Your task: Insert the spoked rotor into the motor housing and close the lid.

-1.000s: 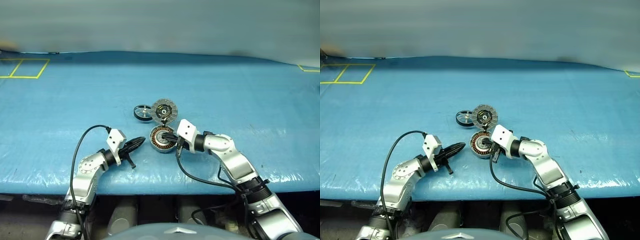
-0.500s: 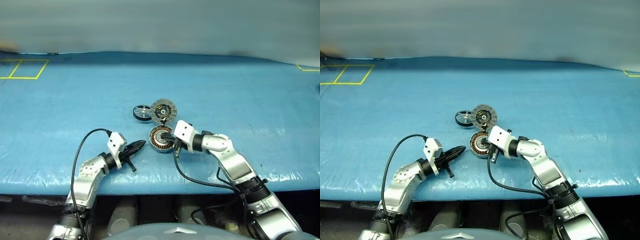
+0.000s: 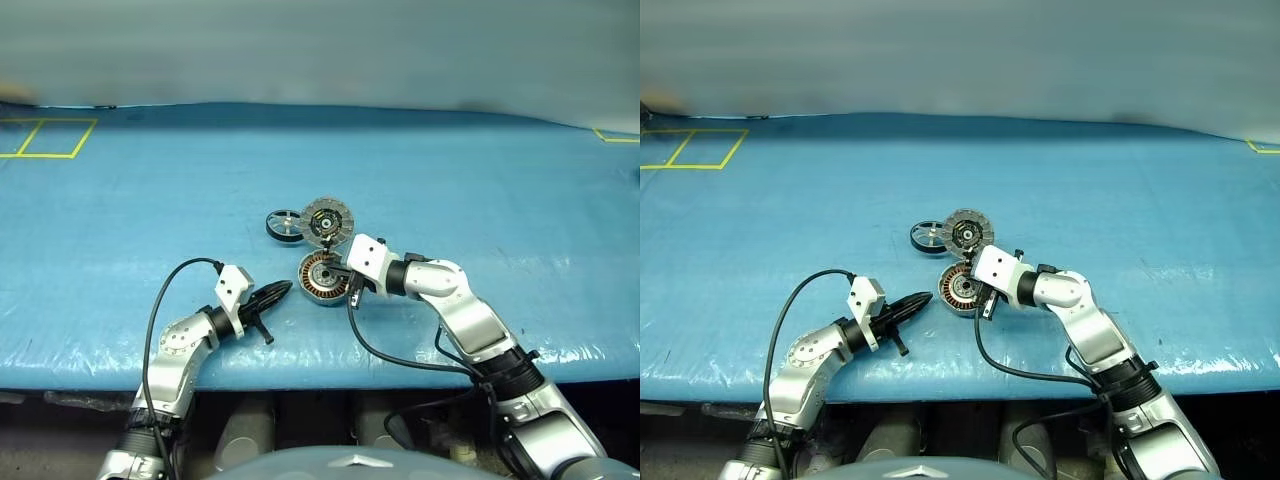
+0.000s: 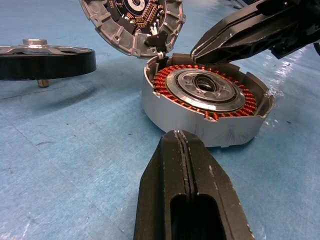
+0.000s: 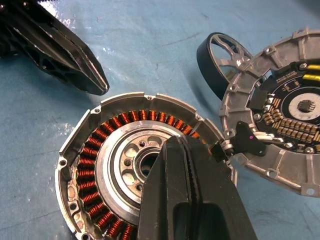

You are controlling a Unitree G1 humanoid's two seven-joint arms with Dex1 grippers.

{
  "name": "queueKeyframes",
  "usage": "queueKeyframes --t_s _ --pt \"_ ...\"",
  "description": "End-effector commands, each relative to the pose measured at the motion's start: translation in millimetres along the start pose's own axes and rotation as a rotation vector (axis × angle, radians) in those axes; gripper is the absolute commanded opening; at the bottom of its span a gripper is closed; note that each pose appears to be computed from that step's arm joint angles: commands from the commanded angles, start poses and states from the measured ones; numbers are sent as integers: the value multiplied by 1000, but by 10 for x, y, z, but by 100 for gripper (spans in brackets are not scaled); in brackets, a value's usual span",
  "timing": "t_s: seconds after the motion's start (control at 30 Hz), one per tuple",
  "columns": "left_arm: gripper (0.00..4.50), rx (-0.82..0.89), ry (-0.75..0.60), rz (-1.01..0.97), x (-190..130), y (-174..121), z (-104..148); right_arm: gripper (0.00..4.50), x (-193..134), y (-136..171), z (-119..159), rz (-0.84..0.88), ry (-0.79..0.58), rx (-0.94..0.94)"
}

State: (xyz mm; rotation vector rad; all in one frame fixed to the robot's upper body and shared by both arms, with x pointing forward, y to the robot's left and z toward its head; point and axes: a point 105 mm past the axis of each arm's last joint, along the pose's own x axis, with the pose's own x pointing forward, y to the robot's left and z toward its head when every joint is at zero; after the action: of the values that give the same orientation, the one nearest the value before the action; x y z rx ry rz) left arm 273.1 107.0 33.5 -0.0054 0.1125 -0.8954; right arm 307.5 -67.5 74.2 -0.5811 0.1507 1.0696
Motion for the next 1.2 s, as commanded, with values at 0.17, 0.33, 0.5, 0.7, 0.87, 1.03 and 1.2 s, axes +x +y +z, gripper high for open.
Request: queueKeyframes --t_s 0.17,0.33,0.5,0.7,0.87,1.03,1.2 --pt "0 19 -34 15 -15 1 70 1 -4 -22 103 -7 -37 -14" --pt "0 23 -36 19 -10 5 74 1 3 -12 19 -14 -3 -21" --pt "0 37 -42 34 -19 48 105 1 -83 -89 280 -54 -133 11" --pt "0 38 -36 36 -30 64 95 1 -106 24 315 3 -155 25" --pt "0 38 -37 34 -21 65 97 1 -71 72 199 16 -119 52" --pt "0 40 -34 38 -32 67 93 1 -35 76 99 14 -87 75" --pt "0 42 -35 54 -50 90 95 1 -4 92 48 29 -68 76"
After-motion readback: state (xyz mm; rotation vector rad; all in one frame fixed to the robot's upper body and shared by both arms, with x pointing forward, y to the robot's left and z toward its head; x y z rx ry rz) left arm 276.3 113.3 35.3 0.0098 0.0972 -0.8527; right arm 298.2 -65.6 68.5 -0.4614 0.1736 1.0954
